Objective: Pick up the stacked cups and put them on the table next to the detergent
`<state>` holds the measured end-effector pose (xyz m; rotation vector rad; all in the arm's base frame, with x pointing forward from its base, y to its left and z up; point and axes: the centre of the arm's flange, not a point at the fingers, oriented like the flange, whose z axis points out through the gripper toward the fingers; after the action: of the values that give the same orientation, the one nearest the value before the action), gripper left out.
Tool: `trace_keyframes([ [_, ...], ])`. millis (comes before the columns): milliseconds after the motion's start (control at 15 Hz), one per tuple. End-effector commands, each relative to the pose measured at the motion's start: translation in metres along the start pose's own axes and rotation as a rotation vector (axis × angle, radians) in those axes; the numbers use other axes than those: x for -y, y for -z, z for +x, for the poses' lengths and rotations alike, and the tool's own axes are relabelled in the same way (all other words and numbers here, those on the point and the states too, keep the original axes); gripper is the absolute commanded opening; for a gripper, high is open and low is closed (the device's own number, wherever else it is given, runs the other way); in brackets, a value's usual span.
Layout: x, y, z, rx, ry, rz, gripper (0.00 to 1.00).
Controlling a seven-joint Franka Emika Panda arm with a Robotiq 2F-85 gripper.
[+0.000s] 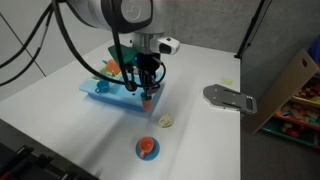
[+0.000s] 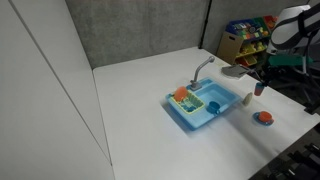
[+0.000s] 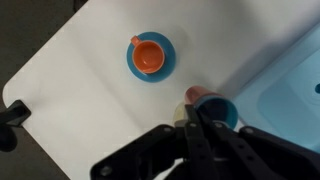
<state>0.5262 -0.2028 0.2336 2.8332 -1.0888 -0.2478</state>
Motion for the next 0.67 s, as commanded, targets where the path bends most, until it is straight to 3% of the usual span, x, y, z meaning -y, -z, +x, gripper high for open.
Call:
trace_keyframes([
  [0,-0.008,-0.002,-0.003,0.002,-0.029,0.058,0.03],
  [67,-0.003,0.003,-0.009,0.011,-0.006,0.085,0.03],
  [133,-0.006,-0.004,0.001,0.008,-0.028,0.037,0.05],
  [600,0.002,-0.007,-0.001,0.012,-0.023,0.051,0.03],
])
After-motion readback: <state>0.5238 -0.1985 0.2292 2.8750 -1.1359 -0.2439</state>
